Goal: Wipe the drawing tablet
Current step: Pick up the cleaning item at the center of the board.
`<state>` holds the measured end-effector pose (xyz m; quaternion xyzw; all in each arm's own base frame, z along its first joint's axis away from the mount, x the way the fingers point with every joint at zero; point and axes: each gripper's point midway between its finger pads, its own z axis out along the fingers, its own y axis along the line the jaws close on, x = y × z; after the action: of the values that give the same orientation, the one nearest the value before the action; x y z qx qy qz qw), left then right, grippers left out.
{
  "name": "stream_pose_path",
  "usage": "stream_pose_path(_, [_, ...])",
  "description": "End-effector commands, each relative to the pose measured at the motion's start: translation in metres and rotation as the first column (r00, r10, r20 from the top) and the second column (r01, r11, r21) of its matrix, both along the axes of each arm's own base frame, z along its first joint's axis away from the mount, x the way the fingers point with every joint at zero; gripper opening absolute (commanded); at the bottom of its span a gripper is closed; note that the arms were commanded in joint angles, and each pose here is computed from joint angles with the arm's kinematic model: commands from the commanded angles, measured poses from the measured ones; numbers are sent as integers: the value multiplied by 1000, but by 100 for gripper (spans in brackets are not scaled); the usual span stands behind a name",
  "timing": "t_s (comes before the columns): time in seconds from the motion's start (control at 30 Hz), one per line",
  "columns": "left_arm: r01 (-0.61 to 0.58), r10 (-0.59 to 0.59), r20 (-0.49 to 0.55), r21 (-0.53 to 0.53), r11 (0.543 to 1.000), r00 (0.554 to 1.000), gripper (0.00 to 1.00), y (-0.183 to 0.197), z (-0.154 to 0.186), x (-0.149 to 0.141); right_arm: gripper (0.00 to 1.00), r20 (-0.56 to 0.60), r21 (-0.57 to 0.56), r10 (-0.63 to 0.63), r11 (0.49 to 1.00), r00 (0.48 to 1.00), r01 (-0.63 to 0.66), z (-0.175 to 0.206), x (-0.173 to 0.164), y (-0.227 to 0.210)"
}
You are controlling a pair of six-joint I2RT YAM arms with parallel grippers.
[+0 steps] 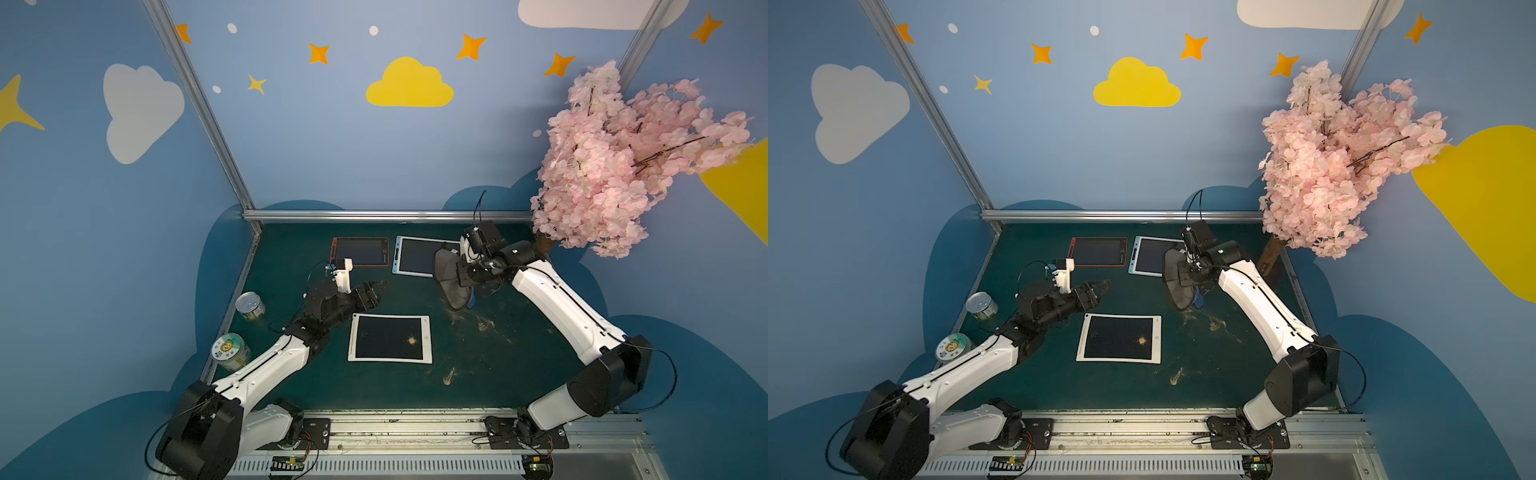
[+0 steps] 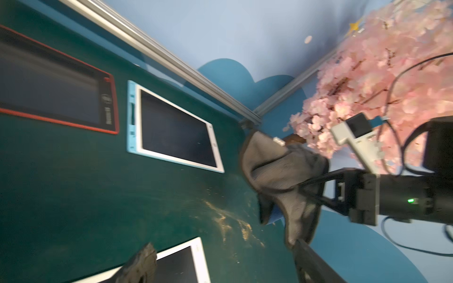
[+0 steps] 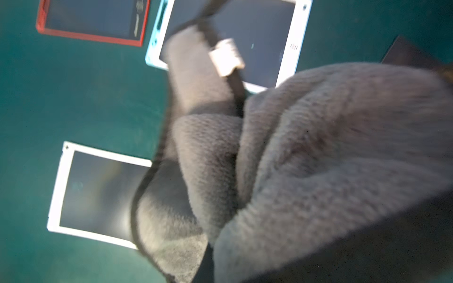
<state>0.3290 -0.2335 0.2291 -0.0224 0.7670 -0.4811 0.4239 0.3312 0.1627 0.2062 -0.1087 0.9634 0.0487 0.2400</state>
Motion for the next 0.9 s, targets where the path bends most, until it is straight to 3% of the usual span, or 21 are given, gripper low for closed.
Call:
stream_pose_path(0.0, [116,-107,69,-137,984,992,88,-30,40,0,0,30,65,74,995,997,-75,8,-17,4])
stream_pose_path(0.13, [151,-151,20,-243,958,988,88,-48,41,10,0,90,239,129,960,988,-147,20,-40,21])
stream_pose_path(0.33, [253,-279,-33,-327,911,960,89,-88,32,0,0,286,417,186,859,940,-297,50,-61,39])
stream_pose_path(0.53, [324,-369,-37,-403,856,929,92,-117,46,-14,0,292,517,260,767,921,-380,62,-73,60])
stream_pose_path(0.63, [356,-400,-15,-428,831,916,92,-121,60,-22,0,290,500,243,787,926,-362,62,-70,56])
stream_pose_path(0.7, [360,-400,-8,-420,833,917,92,-118,64,-26,0,288,447,199,837,937,-315,59,-65,43])
stream_pose_path(0.77, [349,-382,-15,-377,858,924,92,-112,61,-30,0,279,311,56,939,959,-146,52,-52,5])
stream_pose_path(0.83, [337,-363,-23,-315,887,932,93,-107,55,-34,0,314,201,-80,980,946,16,55,-45,-33])
stream_pose_path(0.87, [332,-355,-32,-285,899,934,93,-104,51,-35,0,343,168,-91,985,935,34,57,-44,-41])
